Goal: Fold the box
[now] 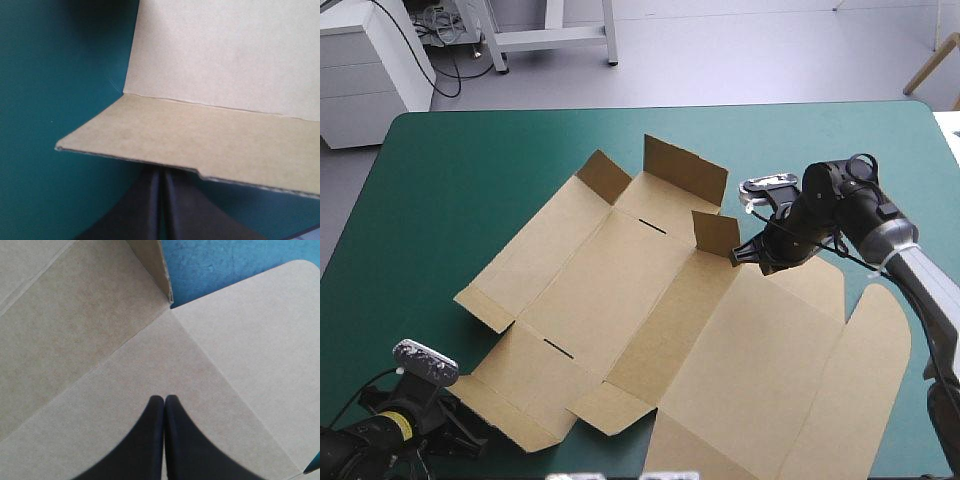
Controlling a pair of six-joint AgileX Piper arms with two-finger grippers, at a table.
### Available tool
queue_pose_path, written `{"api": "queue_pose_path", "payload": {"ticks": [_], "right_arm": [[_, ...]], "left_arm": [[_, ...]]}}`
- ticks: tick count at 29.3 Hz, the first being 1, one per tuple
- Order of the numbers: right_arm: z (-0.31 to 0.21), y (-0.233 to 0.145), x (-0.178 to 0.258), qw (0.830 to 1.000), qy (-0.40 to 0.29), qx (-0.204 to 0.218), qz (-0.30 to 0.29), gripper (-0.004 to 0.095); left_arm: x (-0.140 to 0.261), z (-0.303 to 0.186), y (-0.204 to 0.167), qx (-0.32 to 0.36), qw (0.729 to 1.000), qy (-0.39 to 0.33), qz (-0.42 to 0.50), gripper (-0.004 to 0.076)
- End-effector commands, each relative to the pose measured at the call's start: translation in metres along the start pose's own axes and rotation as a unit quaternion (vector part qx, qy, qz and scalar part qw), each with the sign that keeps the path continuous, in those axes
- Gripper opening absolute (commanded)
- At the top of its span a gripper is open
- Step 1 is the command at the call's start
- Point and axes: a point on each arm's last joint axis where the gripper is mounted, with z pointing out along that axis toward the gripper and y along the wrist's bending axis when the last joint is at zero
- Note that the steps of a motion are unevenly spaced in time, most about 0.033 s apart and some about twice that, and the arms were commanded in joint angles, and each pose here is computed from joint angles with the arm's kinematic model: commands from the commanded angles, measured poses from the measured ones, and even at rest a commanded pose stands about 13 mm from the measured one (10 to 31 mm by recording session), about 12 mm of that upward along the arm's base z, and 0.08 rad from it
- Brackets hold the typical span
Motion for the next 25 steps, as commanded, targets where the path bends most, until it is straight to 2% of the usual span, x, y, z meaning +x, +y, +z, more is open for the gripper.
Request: {"api": "queue_pose_path", "payload": {"ticks": [1,25], "right_arm": [[-0.0220,0.0022,0.0001,0.999,-0.042,-0.001,-0.005,-0.0020],[-0.0219,0.0023,0.0010,0.999,-0.037,-0.002,-0.005,-0.0019]], "left_arm": [[-0.0084,-0.0049,0.0005,0.000,1.000,-0.028,-0.002,-0.0010],[-0.0084,-0.0049,0.0005,0.000,1.000,-0.028,-0.002,-0.0010]]}}
